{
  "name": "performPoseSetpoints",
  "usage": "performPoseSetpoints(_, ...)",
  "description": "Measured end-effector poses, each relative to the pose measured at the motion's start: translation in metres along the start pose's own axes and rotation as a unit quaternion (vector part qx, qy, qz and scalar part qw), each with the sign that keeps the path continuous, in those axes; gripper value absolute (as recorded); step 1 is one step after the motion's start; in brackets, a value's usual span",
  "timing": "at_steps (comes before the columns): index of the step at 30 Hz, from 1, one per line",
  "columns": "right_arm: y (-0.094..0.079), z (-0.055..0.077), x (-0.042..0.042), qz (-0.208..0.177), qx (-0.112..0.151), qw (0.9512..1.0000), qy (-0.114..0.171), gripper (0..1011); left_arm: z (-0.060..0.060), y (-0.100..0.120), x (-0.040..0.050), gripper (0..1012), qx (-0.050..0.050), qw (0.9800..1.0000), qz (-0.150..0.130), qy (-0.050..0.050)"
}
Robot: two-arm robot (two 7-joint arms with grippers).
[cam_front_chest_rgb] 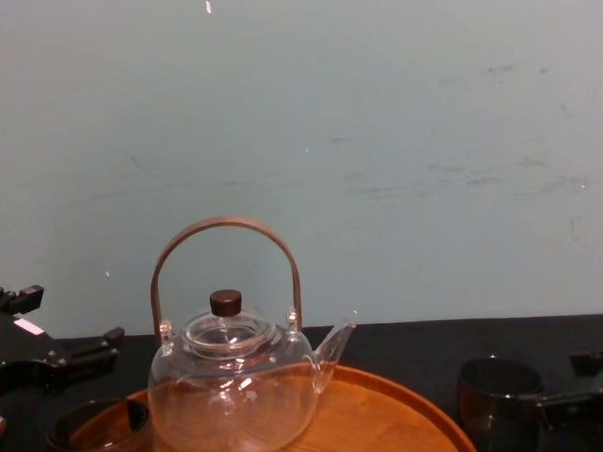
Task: Pick up the glass from the table and place it on the tray.
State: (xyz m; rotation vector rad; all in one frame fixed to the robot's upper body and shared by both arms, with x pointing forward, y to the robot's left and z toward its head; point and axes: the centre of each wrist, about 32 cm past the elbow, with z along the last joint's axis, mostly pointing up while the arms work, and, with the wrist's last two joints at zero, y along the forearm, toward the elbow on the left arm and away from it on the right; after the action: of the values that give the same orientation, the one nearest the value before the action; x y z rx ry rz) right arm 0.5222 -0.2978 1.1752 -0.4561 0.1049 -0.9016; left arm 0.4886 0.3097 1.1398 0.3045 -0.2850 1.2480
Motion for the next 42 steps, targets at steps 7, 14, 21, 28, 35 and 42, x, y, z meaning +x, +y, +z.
performPoseSetpoints(7, 0.010, 0.004, -0.0002, 0.006, -0.003, 1.0000, -0.004, 1002, 0.000, 0.000, 0.0000, 1001, 0.000, 1.0000, 0.000, 0.000)
performPoseSetpoints(14, 0.018, 0.006, -0.0007, 0.011, -0.006, 0.9999, -0.006, 1002, 0.000, 0.000, 0.0000, 1001, 0.000, 1.0000, 0.000, 0.000)
performPoseSetpoints(21, 0.025, 0.008, -0.0007, 0.013, -0.008, 0.9999, -0.006, 1002, 0.000, 0.000, 0.0000, 1001, 0.000, 1.0000, 0.000, 0.000)
performPoseSetpoints(28, 0.032, 0.010, -0.0001, 0.015, -0.008, 0.9998, -0.005, 1002, 0.000, 0.000, 0.0000, 1001, 0.000, 1.0000, 0.000, 0.000)
performPoseSetpoints(35, 0.038, 0.012, 0.0013, 0.014, -0.010, 0.9998, -0.005, 1002, 0.000, 0.000, 0.0000, 1001, 0.000, 1.0000, 0.000, 0.000)
performPoseSetpoints(42, 0.043, 0.012, 0.0022, 0.013, -0.013, 0.9998, -0.004, 1002, 0.000, 0.000, 0.0000, 1001, 0.000, 1.0000, 0.000, 0.000)
